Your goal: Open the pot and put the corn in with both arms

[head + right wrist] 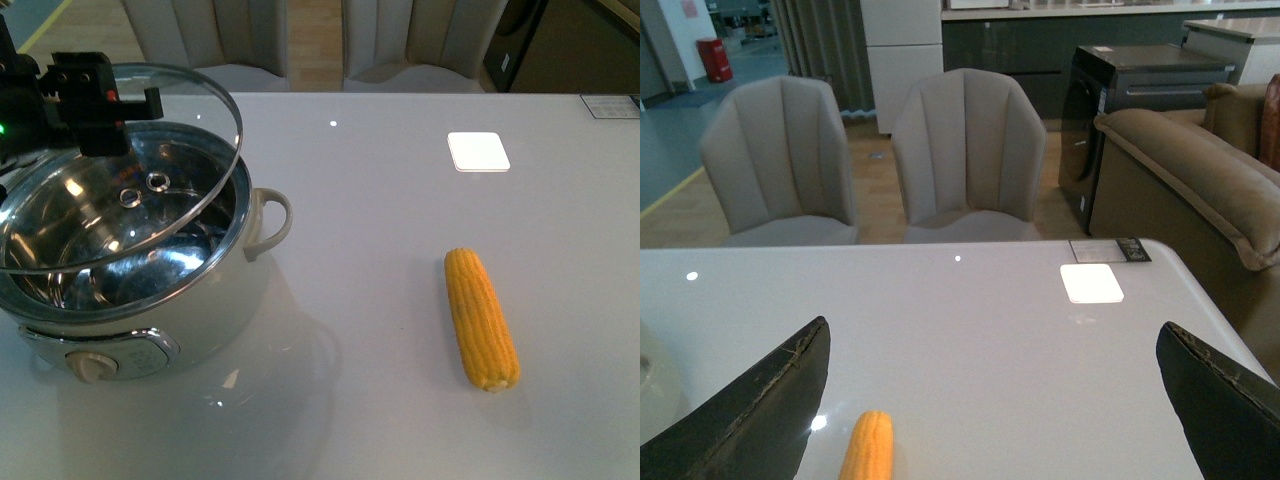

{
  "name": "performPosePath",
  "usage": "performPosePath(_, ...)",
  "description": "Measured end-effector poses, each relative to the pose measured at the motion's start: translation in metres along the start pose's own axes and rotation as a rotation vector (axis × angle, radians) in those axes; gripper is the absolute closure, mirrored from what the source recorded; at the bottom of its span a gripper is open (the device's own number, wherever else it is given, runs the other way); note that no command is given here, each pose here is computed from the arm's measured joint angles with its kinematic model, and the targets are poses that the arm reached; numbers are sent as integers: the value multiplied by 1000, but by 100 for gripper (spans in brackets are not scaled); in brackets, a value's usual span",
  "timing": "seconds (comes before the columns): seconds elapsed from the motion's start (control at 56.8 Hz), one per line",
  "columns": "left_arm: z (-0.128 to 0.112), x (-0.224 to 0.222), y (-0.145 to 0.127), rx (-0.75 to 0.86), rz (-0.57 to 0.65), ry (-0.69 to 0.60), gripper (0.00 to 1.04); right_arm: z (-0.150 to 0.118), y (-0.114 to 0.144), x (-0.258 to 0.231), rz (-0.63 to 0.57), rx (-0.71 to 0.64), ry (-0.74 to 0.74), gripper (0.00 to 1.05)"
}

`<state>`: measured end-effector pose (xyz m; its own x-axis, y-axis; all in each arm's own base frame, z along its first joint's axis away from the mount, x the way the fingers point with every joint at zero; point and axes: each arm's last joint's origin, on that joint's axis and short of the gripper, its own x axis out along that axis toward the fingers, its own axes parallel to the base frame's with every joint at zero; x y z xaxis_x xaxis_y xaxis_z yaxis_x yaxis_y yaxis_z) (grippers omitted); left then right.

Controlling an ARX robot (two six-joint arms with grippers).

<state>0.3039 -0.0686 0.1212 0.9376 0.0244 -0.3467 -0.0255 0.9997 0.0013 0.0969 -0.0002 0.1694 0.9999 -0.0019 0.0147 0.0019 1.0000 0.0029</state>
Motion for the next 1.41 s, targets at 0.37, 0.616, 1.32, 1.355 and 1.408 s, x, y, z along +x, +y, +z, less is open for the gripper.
performPosePath(0.37,31,-20,54,-19,80,-91,60,0,0,0,0,0,0,9)
performPosePath(0.616,13,-34,117,-31,185,-79,60,0,0,0,0,0,0,9)
performPosePath(1.32,-85,-38,252,-119,453,18,60,0,0,0,0,0,0,9)
performPosePath(1.355,-89,-34,254,-122,451,27,60,0,0,0,0,0,0,9)
performPosePath(1.408,-94,-29,256,-126,449,36,60,0,0,0,0,0,0,9)
